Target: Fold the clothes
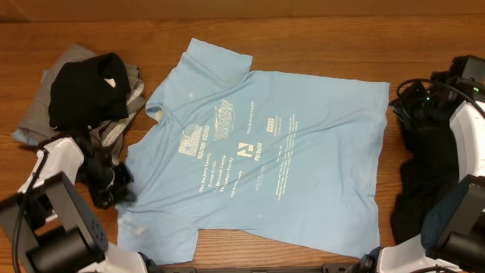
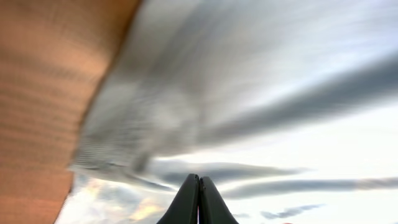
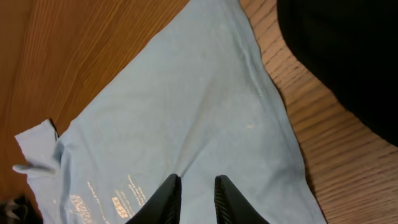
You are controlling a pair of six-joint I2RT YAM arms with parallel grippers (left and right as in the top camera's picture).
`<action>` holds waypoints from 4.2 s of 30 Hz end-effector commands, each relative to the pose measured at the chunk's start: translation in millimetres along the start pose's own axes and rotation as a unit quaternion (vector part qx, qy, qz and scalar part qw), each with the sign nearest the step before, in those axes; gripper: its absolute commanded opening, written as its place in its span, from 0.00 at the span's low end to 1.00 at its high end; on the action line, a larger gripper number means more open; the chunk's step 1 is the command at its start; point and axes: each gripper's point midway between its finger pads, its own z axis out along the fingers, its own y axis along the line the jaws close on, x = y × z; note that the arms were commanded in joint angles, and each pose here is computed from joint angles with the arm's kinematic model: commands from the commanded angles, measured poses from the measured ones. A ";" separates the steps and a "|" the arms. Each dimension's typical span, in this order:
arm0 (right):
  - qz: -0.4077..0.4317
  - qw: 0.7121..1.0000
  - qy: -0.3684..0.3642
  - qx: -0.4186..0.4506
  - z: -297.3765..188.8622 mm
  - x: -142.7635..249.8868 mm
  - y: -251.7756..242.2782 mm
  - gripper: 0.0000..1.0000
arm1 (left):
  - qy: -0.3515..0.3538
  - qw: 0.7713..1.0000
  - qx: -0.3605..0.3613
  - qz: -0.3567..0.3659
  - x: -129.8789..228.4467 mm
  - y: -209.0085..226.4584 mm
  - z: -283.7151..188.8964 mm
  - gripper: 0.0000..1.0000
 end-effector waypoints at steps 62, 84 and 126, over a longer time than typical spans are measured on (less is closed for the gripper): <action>-0.097 0.993 -0.024 -0.067 60.6 -32.5 19.2 0.11 | -0.229 0.903 0.094 0.351 -157.5 -272.5 -69.1 0.15; 0.020 0.999 -0.023 0.019 220.0 21.8 37.7 0.04 | -0.204 0.884 0.042 0.418 -136.5 -297.1 -27.4 0.95; -0.015 0.974 0.035 0.225 62.1 72.2 -60.5 0.07 | -0.409 0.855 0.110 0.301 -274.4 -308.7 -116.9 0.08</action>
